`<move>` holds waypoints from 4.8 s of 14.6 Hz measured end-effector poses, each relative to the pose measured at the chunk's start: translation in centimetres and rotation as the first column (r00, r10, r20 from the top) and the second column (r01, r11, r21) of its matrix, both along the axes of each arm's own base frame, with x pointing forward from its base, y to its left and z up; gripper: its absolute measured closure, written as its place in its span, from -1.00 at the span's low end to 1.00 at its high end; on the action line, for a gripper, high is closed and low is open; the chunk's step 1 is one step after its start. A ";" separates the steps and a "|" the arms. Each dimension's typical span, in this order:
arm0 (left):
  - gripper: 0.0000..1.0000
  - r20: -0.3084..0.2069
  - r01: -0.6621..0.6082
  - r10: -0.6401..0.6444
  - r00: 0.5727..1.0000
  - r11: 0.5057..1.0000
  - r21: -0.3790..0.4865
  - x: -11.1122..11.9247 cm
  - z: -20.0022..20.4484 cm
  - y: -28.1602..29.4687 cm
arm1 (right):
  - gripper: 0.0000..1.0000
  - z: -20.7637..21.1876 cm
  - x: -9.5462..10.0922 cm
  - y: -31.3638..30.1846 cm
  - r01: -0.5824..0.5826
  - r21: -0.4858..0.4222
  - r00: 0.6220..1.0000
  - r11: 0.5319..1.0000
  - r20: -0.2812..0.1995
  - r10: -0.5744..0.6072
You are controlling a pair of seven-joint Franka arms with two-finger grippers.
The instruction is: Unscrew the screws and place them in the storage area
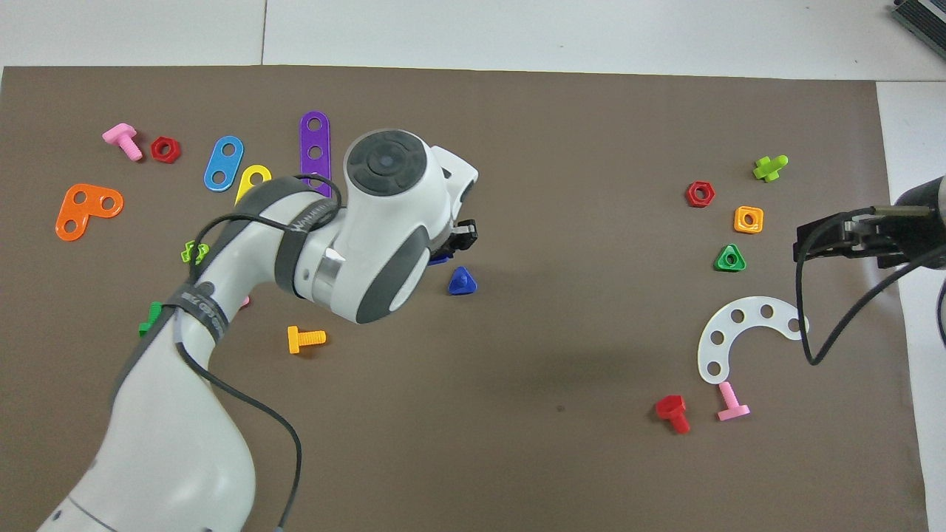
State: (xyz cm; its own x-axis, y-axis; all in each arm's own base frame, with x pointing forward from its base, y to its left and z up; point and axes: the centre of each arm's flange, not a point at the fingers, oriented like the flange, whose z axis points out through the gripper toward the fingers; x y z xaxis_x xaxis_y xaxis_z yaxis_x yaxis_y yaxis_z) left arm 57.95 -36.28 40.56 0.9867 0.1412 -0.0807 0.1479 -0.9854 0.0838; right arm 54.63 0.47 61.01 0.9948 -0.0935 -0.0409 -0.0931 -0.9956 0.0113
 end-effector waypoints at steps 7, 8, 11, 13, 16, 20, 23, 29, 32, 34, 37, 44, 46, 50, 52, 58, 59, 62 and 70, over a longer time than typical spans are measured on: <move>0.05 -0.154 0.173 -0.177 0.972 0.984 -0.040 3.3 -4.4 16.4 | -0.98 -0.3 0.5 5.4 -0.027 0.003 0.998 1.000 0.063 0.027; 0.05 -0.163 0.195 -0.200 0.966 0.980 -0.048 2.7 -5.7 18.1 | -0.97 -0.8 0.6 7.0 -0.027 0.005 0.996 1.000 0.080 0.027; 0.05 -0.115 0.212 -0.217 0.969 0.976 -0.052 1.3 -8.5 21.5 | -0.97 -3.0 1.0 12.6 -0.039 0.015 0.993 0.999 0.113 0.037; 0.05 -0.074 0.207 -0.210 0.975 0.977 -0.045 0.7 -9.4 21.9 | -0.97 -5.2 1.5 16.6 -0.045 0.024 0.991 0.999 0.125 0.042; 0.05 -0.044 0.202 -0.204 0.978 0.978 -0.043 0.8 -9.2 22.3 | -0.97 -9.3 2.3 22.6 -0.031 0.037 0.990 0.999 0.141 0.025; -0.71 -0.037 0.262 -0.262 0.964 0.965 0.009 0.9 -9.0 23.0 | -0.93 -15.3 2.8 29.1 -0.035 0.047 0.985 0.998 0.171 0.027; -1.00 -0.045 0.274 -0.272 0.961 0.961 0.045 1.4 -8.1 24.3 | -0.85 -18.5 2.2 33.2 -0.036 0.062 0.983 0.997 0.180 0.024; -1.00 -0.108 0.243 -0.241 0.965 0.970 0.011 1.8 0.5 35.6 | -0.69 -21.8 0.9 36.6 -0.090 0.027 0.981 0.996 0.175 0.084; -1.00 -0.176 0.213 -0.214 0.961 0.977 -0.021 -0.1 1.1 40.3 | -0.68 -24.2 1.0 37.6 -0.115 0.015 0.976 0.993 0.186 0.111; -1.00 -0.196 0.175 -0.178 0.964 0.984 -0.031 -1.6 1.8 42.9 | -0.67 -26.1 0.9 38.5 -0.138 0.004 0.972 0.990 0.190 0.135; -1.00 -0.179 0.147 -0.150 0.972 0.989 -0.030 -3.5 4.8 44.6 | -0.65 -27.9 0.5 39.4 -0.151 0.000 0.972 0.989 0.182 0.148; -1.00 0.068 0.174 -0.178 0.982 0.983 0.055 -5.5 18.2 42.9 | -0.40 -28.7 -0.1 40.0 -0.159 -0.005 0.972 0.987 0.172 0.157; -1.00 0.114 0.187 -0.198 0.974 0.977 0.102 -4.9 20.1 42.4 | -0.22 -28.8 -0.2 40.0 -0.158 -0.006 0.973 0.987 0.169 0.156; -1.00 0.158 0.227 -0.249 0.956 0.963 0.144 -3.6 21.7 40.0 | 0.17 -29.0 -0.7 40.5 -0.152 -0.006 0.975 0.988 0.166 0.151; -1.00 0.152 0.231 -0.252 0.956 0.963 0.141 -3.3 21.3 39.0 | 0.60 -29.0 -1.1 40.9 -0.141 -0.004 0.976 0.990 0.166 0.140; -1.00 0.148 0.218 -0.238 0.960 0.966 0.136 -3.1 21.0 37.5 | 0.62 -26.6 0.8 38.4 -0.062 0.013 0.978 0.998 0.199 0.058; -1.00 0.149 0.218 -0.237 0.960 0.966 0.136 -3.1 21.0 37.6 | 0.62 -25.7 1.8 36.6 -0.031 0.018 0.978 0.999 0.208 0.027; -1.00 0.163 0.215 -0.236 0.958 0.967 0.140 -3.1 21.8 37.6 | 0.62 -24.7 3.4 30.0 0.056 0.011 0.978 0.998 0.201 -0.057; -1.00 0.179 0.210 -0.235 0.956 0.967 0.143 -3.4 25.1 37.7 | 0.62 -25.7 4.2 11.1 0.059 -0.052 0.990 0.997 0.129 -0.052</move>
State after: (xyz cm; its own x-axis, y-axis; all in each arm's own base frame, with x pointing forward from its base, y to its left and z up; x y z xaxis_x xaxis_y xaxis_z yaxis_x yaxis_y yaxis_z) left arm 54.56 1.40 65.70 0.9892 -0.0868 0.1180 -0.0834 -0.9960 -0.0333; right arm 58.81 11.62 35.36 0.9846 -0.1477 0.0931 -0.1529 -0.9869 0.0509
